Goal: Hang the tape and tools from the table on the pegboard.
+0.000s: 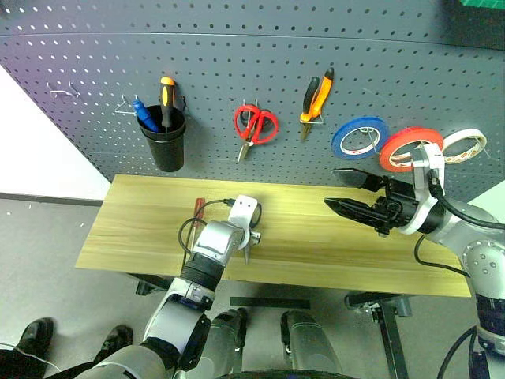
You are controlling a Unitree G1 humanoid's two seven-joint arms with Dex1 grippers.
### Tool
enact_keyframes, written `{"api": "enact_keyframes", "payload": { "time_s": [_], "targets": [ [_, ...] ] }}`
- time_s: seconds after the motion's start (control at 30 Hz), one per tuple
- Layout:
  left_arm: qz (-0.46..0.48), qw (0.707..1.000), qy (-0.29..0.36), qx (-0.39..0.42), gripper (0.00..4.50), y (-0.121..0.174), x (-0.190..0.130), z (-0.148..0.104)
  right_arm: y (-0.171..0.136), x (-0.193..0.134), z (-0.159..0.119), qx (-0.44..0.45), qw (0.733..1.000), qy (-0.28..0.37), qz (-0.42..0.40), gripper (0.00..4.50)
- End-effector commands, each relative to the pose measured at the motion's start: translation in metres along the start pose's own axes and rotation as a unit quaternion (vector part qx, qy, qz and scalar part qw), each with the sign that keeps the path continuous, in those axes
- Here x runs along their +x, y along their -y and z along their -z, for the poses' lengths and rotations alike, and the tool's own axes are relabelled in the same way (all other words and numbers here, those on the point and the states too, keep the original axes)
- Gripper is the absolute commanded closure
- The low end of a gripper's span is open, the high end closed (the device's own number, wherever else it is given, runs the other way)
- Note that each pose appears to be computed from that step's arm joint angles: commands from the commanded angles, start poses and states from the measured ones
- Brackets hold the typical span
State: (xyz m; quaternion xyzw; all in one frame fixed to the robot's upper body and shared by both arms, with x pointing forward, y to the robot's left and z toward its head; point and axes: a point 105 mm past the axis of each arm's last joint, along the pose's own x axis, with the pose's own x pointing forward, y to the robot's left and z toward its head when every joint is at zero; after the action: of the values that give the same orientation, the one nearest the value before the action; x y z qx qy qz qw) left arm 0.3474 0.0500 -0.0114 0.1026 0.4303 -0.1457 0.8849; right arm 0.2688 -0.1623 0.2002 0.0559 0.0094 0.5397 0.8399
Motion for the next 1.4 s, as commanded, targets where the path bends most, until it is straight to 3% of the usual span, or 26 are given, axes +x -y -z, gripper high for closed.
{"api": "enact_keyframes", "payload": {
  "time_s": [0.03, 0.3, 0.4, 0.7, 0.73, 1.07, 1.4],
  "targets": [
    [0.000, 1.000, 0.018, 0.004, 0.00, 0.003, -0.001, -0.013, -0.006, -0.002, -0.012, -0.022, 1.000, 0.010, -0.003, 0.02],
    [0.009, 1.000, 0.013, -0.009, 0.00, 0.011, 0.002, -0.012, -0.006, -0.001, -0.013, -0.019, 1.000, 0.011, 0.000, 0.02],
    [0.001, 1.000, 0.013, -0.008, 0.59, 0.009, 0.003, -0.012, -0.006, -0.001, -0.012, -0.019, 1.000, 0.009, 0.001, 0.00],
    [-0.046, 0.999, -0.014, -0.020, 3.62, -0.007, 0.005, -0.001, -0.002, -0.005, -0.015, -0.024, 1.000, 0.008, 0.013, 0.00],
    [-0.047, 0.999, -0.017, -0.021, 3.75, -0.007, 0.006, 0.000, -0.002, -0.005, -0.016, -0.024, 1.000, 0.008, 0.013, 0.00],
    [-0.029, 0.999, -0.011, -0.030, 3.75, -0.003, 0.004, -0.002, 0.002, -0.005, -0.013, -0.021, 1.000, 0.011, 0.018, 0.00],
    [0.008, 0.993, 0.102, 0.052, 3.75, -0.007, -0.024, -0.029, 0.005, -0.006, -0.008, -0.019, 0.999, 0.035, 0.003, 0.00]
  ]
}}
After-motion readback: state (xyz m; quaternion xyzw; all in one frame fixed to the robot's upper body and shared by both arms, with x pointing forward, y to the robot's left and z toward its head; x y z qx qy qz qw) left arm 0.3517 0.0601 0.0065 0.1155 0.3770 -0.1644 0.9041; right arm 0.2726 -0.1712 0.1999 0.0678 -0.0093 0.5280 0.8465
